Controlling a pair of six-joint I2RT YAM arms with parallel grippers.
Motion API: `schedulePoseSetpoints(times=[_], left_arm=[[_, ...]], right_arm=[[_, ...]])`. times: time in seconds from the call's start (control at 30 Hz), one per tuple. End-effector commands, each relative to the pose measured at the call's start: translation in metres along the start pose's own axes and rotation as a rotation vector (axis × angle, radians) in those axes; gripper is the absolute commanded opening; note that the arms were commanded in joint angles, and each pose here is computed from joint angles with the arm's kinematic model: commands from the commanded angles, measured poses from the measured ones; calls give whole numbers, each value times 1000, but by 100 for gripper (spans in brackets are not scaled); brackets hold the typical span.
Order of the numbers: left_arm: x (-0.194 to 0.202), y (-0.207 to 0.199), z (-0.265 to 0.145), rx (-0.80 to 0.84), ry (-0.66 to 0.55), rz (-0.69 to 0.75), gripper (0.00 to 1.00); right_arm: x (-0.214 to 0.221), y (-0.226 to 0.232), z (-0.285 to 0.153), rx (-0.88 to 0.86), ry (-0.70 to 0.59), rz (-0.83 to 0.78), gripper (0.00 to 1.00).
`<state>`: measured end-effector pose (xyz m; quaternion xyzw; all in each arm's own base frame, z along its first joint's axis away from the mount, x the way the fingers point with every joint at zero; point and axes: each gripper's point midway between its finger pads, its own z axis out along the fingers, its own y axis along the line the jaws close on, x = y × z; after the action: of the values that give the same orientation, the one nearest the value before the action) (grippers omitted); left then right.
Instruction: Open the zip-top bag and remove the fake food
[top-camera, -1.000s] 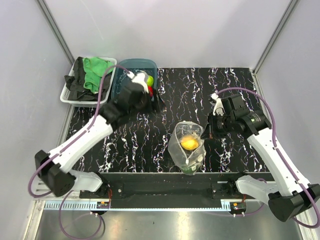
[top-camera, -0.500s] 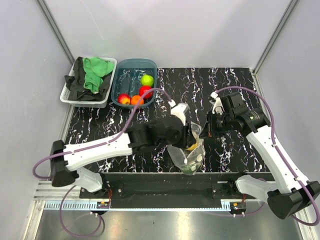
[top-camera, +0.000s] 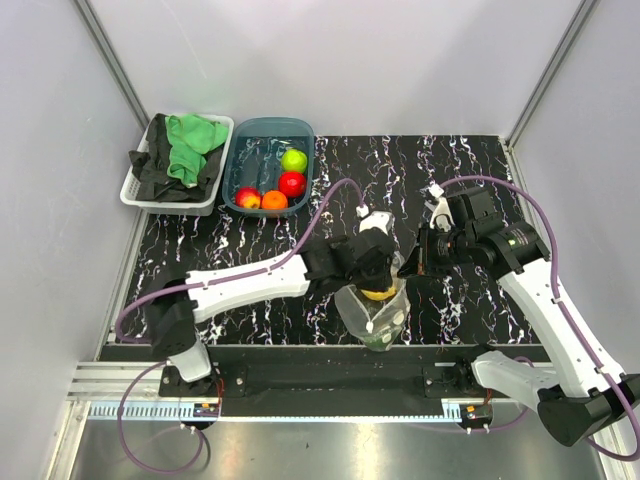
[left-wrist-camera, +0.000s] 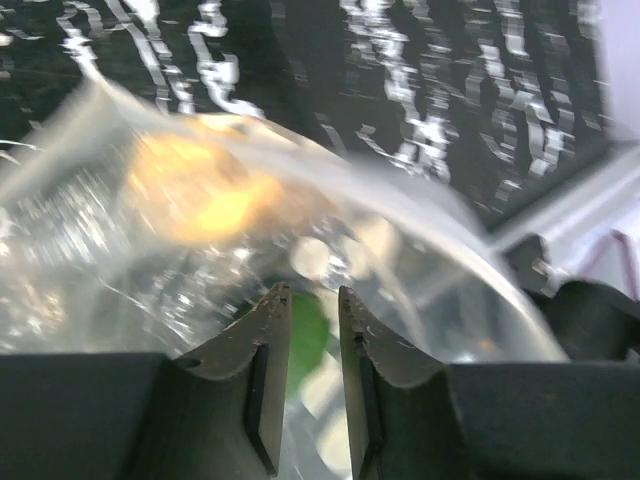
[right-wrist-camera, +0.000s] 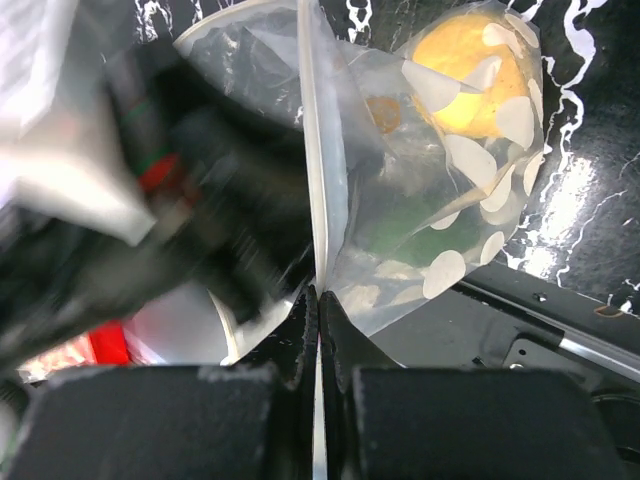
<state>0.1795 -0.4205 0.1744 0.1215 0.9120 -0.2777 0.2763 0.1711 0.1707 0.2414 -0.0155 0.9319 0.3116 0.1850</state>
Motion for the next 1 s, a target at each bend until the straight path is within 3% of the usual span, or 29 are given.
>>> schedulePoseSetpoints(times=[0.0,0.17,0.53,0.7,0.97], left_arm=[[-8,11,20,-21,1,4,27],[-3,30,31,-88,-10,19,26],[-23,75,-4,-194,-134,51,31],[-25,90,-6,-214,-141,51,36],[-12,82,28,-143,-30,178,45]], right_arm=[[-6,12,-6,-48,-40,29,0],[-9,21,-2,-94,-33,74,0],[-28,90,-5,-477,34,74,0],[-25,81,12,-460,72,88,0],[-20,50,26,-369,62,131,0]])
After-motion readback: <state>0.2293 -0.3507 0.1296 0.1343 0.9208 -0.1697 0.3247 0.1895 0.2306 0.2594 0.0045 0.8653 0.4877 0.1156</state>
